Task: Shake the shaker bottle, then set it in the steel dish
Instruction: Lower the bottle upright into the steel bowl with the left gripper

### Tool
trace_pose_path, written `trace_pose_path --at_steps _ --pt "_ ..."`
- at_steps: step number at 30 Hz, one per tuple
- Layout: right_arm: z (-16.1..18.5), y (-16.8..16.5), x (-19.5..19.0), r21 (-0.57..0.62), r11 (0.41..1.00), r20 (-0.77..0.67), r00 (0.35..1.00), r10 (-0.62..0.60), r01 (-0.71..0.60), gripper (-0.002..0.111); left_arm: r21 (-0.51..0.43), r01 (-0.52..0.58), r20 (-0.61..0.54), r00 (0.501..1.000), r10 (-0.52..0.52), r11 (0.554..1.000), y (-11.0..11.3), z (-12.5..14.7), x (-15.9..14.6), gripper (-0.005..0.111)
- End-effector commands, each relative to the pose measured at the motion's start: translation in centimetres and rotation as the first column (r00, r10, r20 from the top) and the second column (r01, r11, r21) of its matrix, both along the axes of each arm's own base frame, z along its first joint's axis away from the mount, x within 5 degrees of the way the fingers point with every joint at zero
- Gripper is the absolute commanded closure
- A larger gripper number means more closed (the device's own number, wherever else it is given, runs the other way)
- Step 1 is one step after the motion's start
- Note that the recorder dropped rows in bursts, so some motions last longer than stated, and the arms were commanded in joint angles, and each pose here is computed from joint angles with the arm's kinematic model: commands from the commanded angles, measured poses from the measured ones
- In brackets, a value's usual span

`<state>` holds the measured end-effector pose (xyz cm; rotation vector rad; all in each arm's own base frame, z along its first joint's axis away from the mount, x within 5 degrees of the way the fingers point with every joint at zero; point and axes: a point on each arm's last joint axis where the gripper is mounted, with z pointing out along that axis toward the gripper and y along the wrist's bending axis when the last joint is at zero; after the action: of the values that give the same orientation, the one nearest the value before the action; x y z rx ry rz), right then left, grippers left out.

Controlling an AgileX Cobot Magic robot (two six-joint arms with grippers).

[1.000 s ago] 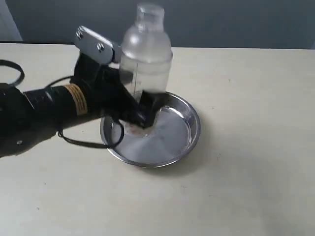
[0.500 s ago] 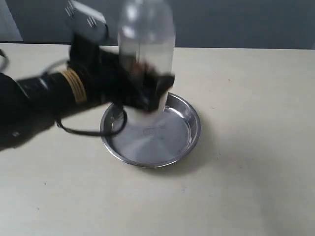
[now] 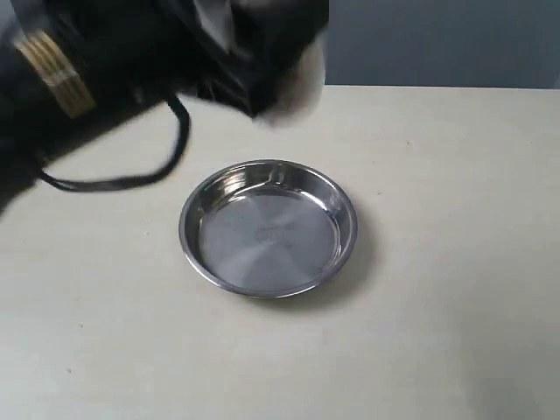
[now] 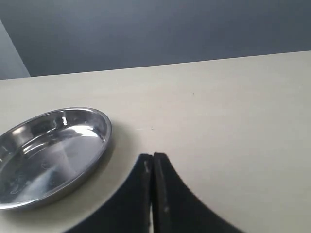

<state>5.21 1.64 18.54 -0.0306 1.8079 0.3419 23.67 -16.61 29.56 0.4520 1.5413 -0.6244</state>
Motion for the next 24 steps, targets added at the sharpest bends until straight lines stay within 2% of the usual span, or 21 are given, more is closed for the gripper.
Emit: trace_pose_path --at_steps 1,4,6,7,9,13,16,17,19,24 --pt "0.1 0.0 0.0 -0.003 1.0 0.013 1.0 -0.001 0.001 0.109 0.05 -0.042 -0.29 0.956 0.054 0.998 -0.5 -8.5 0.8 0.106" --pt "0.1 0.0 0.0 -0.003 1.0 0.013 1.0 -0.001 0.001 0.109 -0.067 0.054 -0.096 0.994 -0.06 0.996 -1.3 -6.5 0.1 0.106" --pt "0.1 0.0 0.0 -0.007 1.0 0.014 1.0 -0.001 0.001 0.109 -0.096 0.058 -0.008 0.998 -0.059 0.994 -1.2 -5.5 0.1 0.106" --pt "0.1 0.0 0.0 -0.007 1.0 0.014 1.0 -0.001 0.001 0.109 -0.088 0.023 0.009 1.0 -0.023 0.996 -0.9 -5.4 0.3 0.106" --pt "0.1 0.0 0.0 -0.007 1.0 0.014 1.0 -0.001 0.001 0.109 -0.066 -0.017 -0.005 1.0 0.016 0.998 -0.7 -5.7 0.5 0.106" --pt "0.1 0.0 0.0 -0.007 1.0 0.014 1.0 -0.001 0.001 0.109 -0.009 -0.089 -0.118 0.989 0.088 0.996 -0.2 -6.9 0.9 0.106" --pt "0.1 0.0 0.0 -0.007 1.0 0.014 1.0 -0.001 0.001 0.109 0.027 -0.095 -0.098 0.99 0.097 0.995 -0.3 -7.7 1.3 0.106" --pt "0.1 0.0 0.0 -0.007 1.0 0.014 1.0 -0.001 0.001 0.109 0.039 -0.136 -0.095 0.986 0.139 0.99 -0.2 -8.6 1.8 0.106" --pt "0.1 0.0 0.0 -0.007 1.0 0.014 1.0 -0.001 0.001 0.109 0.028 -0.192 -0.126 0.973 0.194 0.981 -0.2 -10.6 2.7 0.106" --pt "0.1 0.0 0.0 -0.007 1.0 0.014 1.0 -0.001 0.001 0.109 -0.024 -0.22 -0.1 0.971 0.217 0.975 -0.4 -13.1 3.5 0.106"
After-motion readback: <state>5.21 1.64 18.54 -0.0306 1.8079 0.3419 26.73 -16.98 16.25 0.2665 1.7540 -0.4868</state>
